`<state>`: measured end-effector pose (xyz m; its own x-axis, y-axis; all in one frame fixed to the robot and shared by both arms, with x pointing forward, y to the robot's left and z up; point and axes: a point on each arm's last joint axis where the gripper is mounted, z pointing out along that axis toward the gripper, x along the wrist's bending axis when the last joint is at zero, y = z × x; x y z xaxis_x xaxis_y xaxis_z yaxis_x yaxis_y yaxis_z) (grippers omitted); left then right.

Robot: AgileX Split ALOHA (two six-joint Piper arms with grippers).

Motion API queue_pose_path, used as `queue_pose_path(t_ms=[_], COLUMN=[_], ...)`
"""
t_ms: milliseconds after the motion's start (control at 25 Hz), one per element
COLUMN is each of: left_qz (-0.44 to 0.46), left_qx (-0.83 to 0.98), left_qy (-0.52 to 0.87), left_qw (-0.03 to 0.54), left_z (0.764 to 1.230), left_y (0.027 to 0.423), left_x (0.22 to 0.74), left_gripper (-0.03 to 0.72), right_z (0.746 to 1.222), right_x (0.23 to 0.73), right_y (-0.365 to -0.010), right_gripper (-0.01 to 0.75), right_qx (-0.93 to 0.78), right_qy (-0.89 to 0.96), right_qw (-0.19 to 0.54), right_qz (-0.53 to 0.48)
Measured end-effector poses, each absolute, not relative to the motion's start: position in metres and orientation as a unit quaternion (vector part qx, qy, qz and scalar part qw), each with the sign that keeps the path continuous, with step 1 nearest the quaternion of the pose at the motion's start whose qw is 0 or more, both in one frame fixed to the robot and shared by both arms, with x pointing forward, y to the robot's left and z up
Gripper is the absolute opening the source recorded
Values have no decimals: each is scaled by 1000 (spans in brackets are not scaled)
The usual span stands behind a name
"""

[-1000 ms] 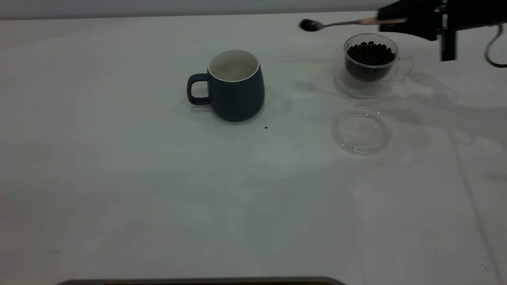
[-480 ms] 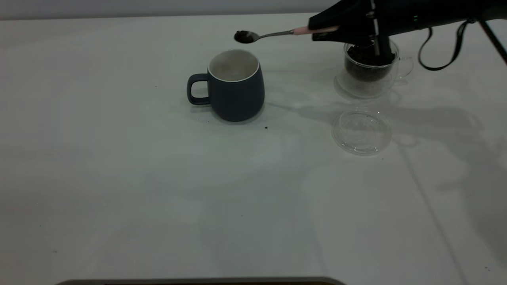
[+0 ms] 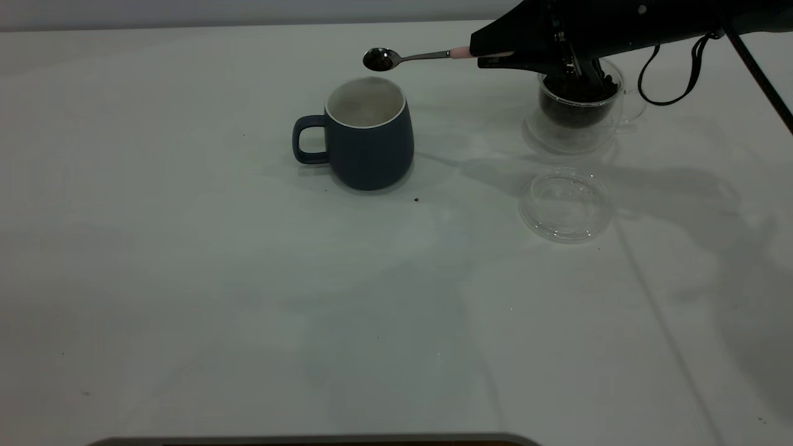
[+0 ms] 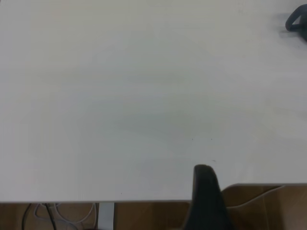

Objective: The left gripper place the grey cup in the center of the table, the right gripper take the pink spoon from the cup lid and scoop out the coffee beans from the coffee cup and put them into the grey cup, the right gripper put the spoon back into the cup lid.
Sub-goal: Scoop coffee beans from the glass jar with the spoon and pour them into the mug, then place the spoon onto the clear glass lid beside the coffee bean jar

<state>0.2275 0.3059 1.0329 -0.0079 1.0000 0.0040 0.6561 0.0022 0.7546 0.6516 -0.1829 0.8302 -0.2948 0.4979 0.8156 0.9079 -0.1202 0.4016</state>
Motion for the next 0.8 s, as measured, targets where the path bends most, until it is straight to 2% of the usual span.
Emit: queue_pose_path(t_ms=[400, 600, 800], left_qz=[296, 296, 296], left_qx=[641, 641, 641], left_qy=[645, 645, 645], left_qw=[291, 291, 291], left_z=[1033, 1033, 1033], left_y=[306, 306, 306], left_x=[228, 228, 228], left_gripper=[586, 586, 586], right_z=[825, 833, 875], right_x=[653, 650, 631], right_y=[-183, -184, -206], right_gripper=[108, 108, 108], right_qx=[-446, -464, -509], right_qy=[-735, -714, -688], right_qw=[87, 132, 185], right_qz=[-504, -508, -483])
